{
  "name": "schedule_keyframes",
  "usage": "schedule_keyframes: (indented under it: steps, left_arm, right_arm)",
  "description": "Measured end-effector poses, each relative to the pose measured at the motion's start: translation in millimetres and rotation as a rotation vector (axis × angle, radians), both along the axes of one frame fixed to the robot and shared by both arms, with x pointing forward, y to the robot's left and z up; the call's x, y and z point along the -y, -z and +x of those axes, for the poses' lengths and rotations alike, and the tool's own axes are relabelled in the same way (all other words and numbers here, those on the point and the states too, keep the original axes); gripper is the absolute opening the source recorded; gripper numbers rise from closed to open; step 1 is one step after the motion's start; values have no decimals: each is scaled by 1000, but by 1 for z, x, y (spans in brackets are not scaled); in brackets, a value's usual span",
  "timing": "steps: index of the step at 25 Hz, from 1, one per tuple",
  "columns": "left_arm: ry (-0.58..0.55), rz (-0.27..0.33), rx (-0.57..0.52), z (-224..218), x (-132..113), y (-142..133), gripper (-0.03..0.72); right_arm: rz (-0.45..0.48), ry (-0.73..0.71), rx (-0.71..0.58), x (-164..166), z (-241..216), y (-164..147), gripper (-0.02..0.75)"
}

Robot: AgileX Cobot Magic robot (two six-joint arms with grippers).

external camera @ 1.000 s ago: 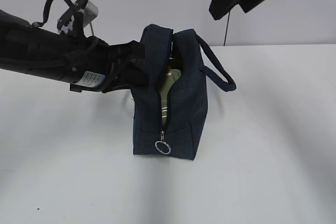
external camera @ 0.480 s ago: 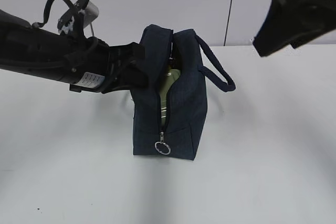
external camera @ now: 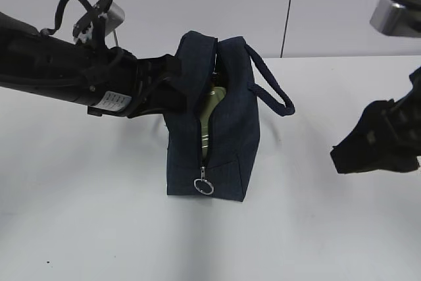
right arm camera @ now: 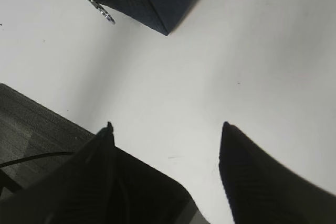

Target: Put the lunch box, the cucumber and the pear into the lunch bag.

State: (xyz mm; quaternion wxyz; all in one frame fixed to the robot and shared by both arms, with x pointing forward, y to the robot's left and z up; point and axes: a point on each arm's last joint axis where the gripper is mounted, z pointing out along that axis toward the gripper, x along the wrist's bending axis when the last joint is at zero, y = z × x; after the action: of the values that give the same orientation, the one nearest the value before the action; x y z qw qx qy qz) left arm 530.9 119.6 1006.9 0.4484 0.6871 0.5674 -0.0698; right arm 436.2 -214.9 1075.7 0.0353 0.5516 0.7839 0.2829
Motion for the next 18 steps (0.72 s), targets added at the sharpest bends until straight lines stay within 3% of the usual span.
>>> schedule_keyframes:
  steps: [8, 15, 18]
  left_arm:
    - [2, -1, -1, 0, 0, 0, -19]
    - [1, 0, -1, 0, 0, 0, -19]
    - [-4, 2, 2, 0, 0, 0, -19]
  right_arm:
    - [11, 40, 104, 0, 13, 18, 369]
    - [-18, 4, 55, -8, 47, 32, 259]
    - [56, 14, 21, -5, 57, 31, 245]
